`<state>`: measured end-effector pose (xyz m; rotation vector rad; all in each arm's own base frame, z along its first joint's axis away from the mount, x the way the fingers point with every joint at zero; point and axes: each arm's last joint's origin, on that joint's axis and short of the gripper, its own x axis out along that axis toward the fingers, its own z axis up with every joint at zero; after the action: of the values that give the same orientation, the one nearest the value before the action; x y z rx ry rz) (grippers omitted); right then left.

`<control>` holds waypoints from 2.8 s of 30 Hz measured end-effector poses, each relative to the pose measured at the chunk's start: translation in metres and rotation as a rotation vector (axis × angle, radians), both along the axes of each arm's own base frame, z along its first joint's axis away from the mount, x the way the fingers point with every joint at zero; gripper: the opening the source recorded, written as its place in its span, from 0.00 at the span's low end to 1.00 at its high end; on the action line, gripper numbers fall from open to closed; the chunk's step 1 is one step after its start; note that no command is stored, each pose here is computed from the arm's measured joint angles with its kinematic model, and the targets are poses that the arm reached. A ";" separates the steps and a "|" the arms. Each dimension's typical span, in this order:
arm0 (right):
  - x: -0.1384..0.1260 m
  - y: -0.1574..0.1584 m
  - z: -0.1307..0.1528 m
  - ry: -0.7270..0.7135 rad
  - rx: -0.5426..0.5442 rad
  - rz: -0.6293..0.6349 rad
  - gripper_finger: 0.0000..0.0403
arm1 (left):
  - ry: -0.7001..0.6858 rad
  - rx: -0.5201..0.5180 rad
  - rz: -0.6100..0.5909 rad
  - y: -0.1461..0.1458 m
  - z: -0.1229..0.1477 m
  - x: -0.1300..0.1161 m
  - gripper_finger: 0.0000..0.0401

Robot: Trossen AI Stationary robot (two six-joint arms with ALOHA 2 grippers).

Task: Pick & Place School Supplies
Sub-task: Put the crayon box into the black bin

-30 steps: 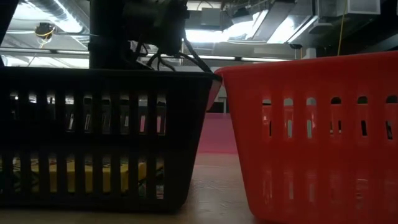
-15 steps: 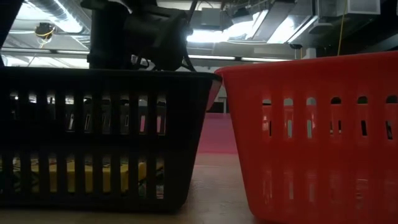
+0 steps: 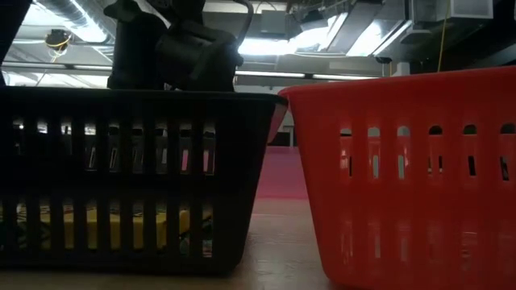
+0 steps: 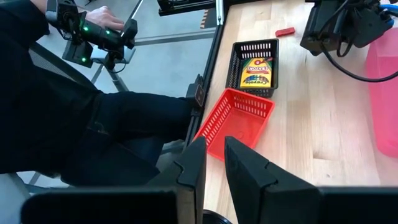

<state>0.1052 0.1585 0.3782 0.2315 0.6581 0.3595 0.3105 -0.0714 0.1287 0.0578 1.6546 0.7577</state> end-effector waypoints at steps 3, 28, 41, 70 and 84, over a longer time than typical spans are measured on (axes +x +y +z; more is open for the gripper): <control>0.000 0.000 0.000 -0.002 0.005 -0.001 0.15 | 0.003 -0.013 0.004 0.000 0.000 0.000 0.18; 0.000 0.000 0.001 -0.013 0.000 -0.006 0.15 | 0.035 -0.022 0.035 -0.029 0.025 -0.003 0.00; 0.001 0.002 0.003 -0.034 0.019 0.015 0.15 | 0.041 -0.041 0.029 -0.017 0.022 0.001 0.32; 0.002 0.004 0.007 -0.052 0.056 0.012 0.15 | 0.042 -0.016 -0.017 -0.001 -0.006 -0.010 0.35; 0.002 0.004 0.007 -0.058 0.055 0.010 0.15 | 0.055 0.051 0.039 0.003 -0.012 -0.017 0.02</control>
<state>0.1076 0.1626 0.3850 0.2692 0.5933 0.3931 0.2937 -0.0682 0.1166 0.0840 1.6929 0.8347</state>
